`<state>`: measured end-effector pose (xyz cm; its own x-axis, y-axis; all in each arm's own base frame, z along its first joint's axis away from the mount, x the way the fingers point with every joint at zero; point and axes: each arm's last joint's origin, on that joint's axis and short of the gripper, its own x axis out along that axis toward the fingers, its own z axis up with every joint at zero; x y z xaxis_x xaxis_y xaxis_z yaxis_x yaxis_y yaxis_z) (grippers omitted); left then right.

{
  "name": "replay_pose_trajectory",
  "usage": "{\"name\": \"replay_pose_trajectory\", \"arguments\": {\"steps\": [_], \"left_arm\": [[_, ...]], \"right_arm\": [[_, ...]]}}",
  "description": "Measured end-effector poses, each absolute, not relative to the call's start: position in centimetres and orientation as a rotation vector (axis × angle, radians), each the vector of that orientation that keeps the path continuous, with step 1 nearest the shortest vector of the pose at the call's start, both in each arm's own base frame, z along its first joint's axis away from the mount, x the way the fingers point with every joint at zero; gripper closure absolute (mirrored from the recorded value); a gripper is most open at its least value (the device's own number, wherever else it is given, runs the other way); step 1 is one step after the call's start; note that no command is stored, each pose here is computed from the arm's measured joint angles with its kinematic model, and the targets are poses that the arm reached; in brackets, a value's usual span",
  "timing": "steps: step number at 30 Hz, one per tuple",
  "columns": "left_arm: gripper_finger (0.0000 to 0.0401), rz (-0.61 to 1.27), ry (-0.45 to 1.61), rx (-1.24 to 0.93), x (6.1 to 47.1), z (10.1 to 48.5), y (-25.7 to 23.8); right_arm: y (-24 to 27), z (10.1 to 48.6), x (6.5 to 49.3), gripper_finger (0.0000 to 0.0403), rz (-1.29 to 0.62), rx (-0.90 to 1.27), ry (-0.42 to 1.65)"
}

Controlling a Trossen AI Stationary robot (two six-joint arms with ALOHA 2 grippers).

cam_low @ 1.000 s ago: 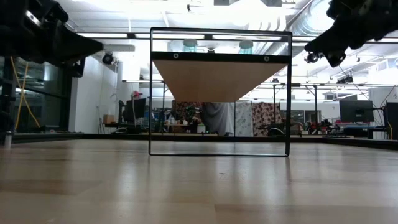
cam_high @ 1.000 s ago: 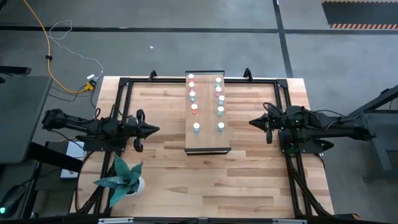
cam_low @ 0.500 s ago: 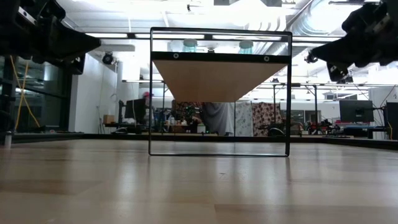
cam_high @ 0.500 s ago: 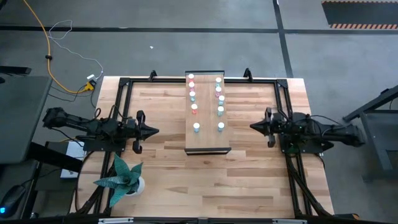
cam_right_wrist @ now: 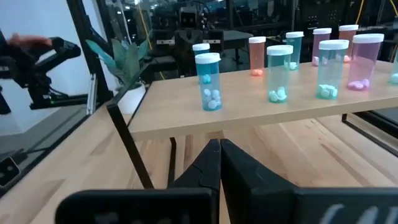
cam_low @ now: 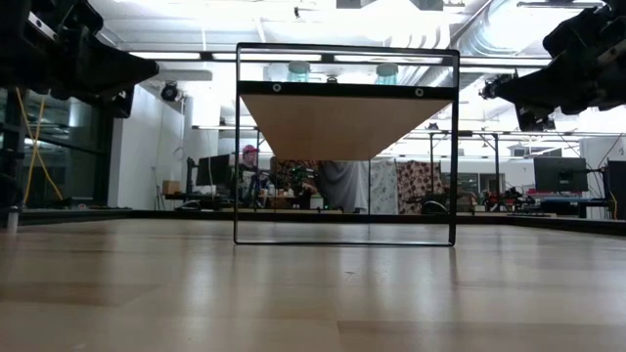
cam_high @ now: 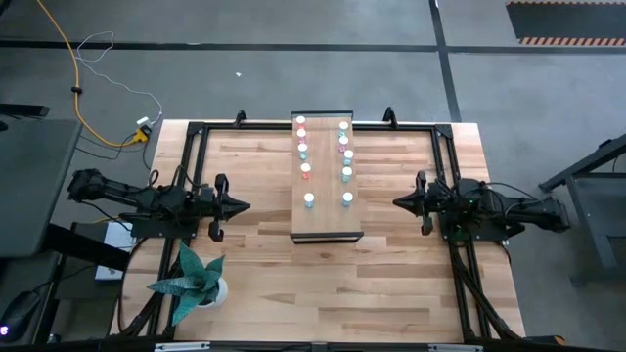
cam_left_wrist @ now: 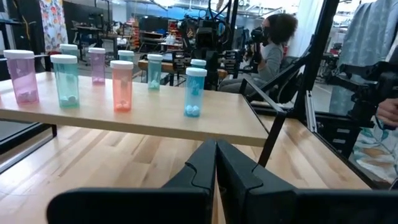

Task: Pick and place medicine bottles onto shelf by color
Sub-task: Return to Home Position

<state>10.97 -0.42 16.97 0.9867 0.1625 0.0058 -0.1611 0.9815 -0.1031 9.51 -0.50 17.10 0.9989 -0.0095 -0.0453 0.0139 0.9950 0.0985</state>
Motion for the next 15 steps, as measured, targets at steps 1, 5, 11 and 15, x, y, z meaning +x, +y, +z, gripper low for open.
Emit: {"name": "replay_pose_trajectory", "arguments": {"steps": [1, 5, 11, 15], "left_arm": [[0.0398, 0.16, -0.018, -0.103, 10.9, 17.0, -0.4], [0.0398, 0.141, -0.064, -0.113, 10.6, 17.4, -0.6], [0.0398, 0.125, -0.164, -0.134, 9.7, 18.2, -0.6], [0.0398, 0.131, -0.127, -0.126, 9.6, 17.8, -0.5]], "right_arm": [[-0.5, 17.1, 9.5, 0.0403, -0.012, 0.092, 0.048], [-0.5, 17.1, 9.5, 0.0403, -0.015, 0.098, 0.049], [-0.5, 17.1, 9.5, 0.0403, -0.018, 0.158, 0.049], [-0.5, 17.1, 9.5, 0.0403, -0.018, 0.25, 0.049]]}}
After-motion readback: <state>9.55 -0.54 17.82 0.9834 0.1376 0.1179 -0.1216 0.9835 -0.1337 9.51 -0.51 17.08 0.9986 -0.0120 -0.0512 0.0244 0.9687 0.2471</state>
